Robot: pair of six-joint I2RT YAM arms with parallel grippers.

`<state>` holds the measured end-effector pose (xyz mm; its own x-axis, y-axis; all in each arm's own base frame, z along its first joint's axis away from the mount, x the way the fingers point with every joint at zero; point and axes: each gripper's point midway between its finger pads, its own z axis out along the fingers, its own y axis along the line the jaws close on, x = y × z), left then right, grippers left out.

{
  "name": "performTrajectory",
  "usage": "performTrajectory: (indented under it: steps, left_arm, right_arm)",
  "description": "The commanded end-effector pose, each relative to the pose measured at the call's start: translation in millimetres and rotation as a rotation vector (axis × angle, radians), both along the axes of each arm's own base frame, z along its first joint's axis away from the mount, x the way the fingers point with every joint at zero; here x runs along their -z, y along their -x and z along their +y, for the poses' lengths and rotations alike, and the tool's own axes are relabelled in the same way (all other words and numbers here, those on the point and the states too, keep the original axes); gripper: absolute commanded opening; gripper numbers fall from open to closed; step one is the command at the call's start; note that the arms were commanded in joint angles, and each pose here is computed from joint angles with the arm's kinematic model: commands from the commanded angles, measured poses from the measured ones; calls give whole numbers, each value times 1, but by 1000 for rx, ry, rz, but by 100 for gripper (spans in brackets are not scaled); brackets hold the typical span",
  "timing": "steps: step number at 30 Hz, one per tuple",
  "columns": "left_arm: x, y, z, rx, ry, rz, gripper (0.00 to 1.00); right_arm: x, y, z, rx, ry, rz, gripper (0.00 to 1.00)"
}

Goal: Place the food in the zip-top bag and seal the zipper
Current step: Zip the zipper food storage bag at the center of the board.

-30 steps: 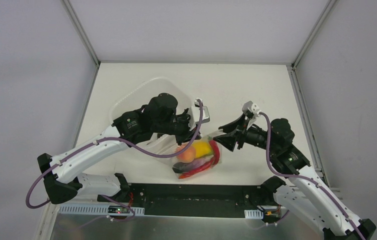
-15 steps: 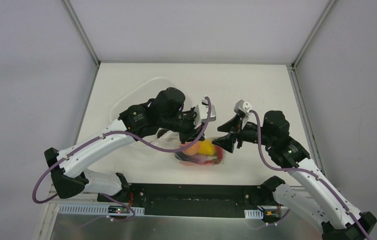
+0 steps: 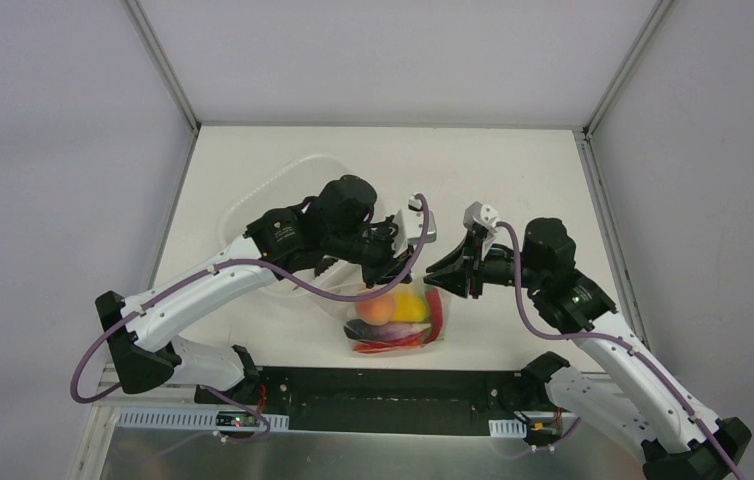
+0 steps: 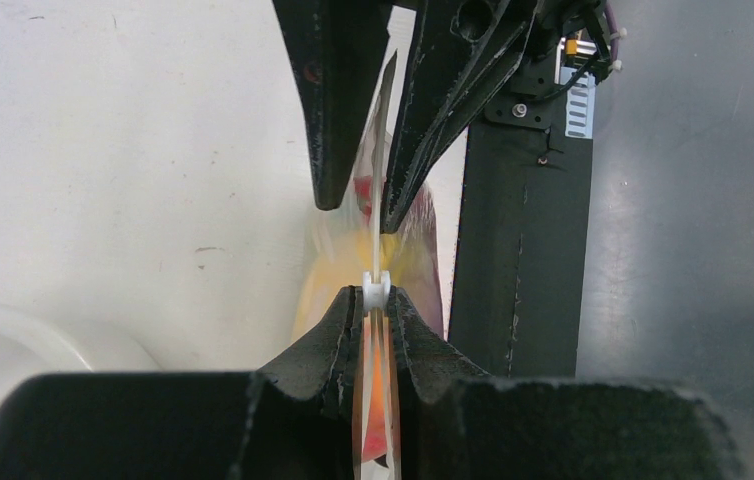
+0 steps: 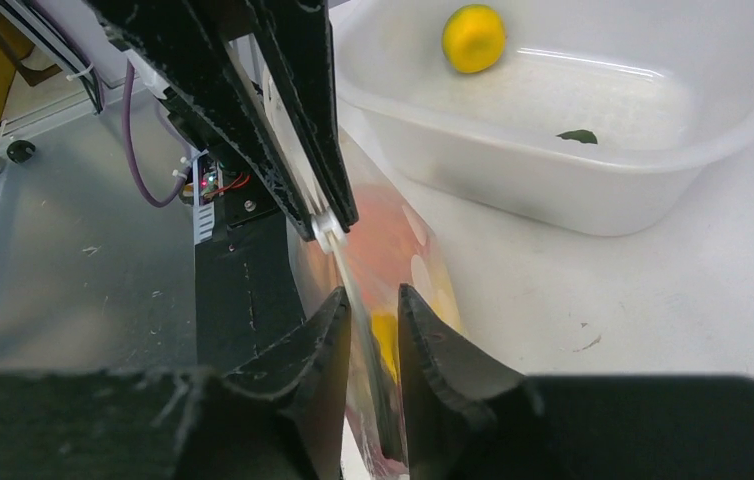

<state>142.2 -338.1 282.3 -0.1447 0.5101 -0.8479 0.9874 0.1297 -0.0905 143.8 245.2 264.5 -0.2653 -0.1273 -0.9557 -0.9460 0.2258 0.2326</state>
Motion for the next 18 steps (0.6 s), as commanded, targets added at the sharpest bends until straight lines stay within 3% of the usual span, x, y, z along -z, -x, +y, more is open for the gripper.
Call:
performTrajectory:
  steps: [1, 6, 18]
  left_arm:
    - [-24, -5, -6, -7, 82, -33, 0]
    - [-23, -10, 1, -51, 107, -75, 0]
    - [11, -21, 48, -194, -2, -99, 0]
  right_arm:
    - [-10, 4, 0, -19, -45, -57, 16]
    - [7, -11, -11, 110, -18, -77, 1]
    - [-5, -42, -31, 373, -117, -125, 0]
